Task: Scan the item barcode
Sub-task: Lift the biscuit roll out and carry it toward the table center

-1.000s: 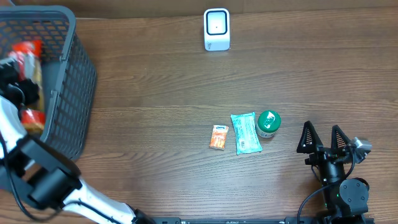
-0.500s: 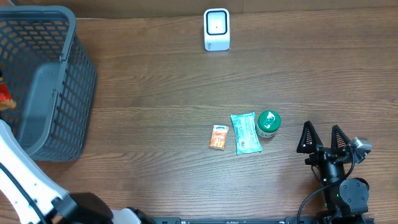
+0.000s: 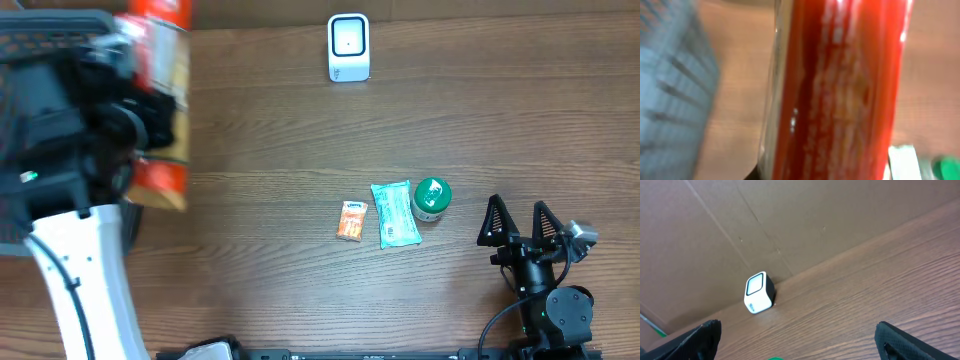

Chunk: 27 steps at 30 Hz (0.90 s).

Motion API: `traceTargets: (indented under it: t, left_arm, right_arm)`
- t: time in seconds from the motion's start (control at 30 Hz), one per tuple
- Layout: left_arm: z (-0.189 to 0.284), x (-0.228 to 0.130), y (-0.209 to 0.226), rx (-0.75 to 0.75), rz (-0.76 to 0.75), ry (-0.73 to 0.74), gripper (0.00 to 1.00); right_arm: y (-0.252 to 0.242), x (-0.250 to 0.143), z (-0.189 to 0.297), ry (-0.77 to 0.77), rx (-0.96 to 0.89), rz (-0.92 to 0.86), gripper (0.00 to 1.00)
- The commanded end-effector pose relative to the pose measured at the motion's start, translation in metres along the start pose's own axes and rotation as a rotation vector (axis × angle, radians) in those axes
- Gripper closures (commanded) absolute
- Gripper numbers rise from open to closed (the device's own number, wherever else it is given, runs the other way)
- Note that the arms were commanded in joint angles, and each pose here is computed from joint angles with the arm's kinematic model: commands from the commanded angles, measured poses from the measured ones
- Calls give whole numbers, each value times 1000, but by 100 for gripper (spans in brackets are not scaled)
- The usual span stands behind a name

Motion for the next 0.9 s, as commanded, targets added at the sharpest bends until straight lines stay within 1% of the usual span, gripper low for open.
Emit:
traceTargets:
  t: [0.0, 0.1, 0.2, 0.4, 0.5, 0.63, 0.87]
  left_arm:
    - [-10, -16, -9, 126, 16, 18, 96]
    - [-39, -47, -24, 123, -10, 122, 96]
    - [-73, -87, -36, 113, 10, 227, 96]
    - [-124, -161, -50, 100, -4, 353, 96]
    - [-141, -191, -54, 91, -9, 379, 96]
    - [-157, -219, -55, 79, -2, 390, 96]
    - [-173, -252, -57, 50, -15, 390, 96]
  right_arm:
    - [-2, -2, 0, -5, -4, 6, 0]
    - [-2, -2, 0, -5, -4, 6, 0]
    - [-2, -2, 0, -5, -4, 6, 0]
    - [-2, -2, 0, -4, -4, 6, 0]
    - [-2, -2, 0, -5, -4, 6, 0]
    - [-2, -2, 0, -5, -4, 6, 0]
    - [-2, -2, 0, -4, -4, 7, 0]
Point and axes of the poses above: each gripper's point midway between its finger pads, its own z axis back along the fingers, its own y axis along the line the jaws close on, x = y × z, the point moved 5 cm from there along z, back along the fingers, and after that the axes turned 7 degrees about z, right-handed, at the moved point
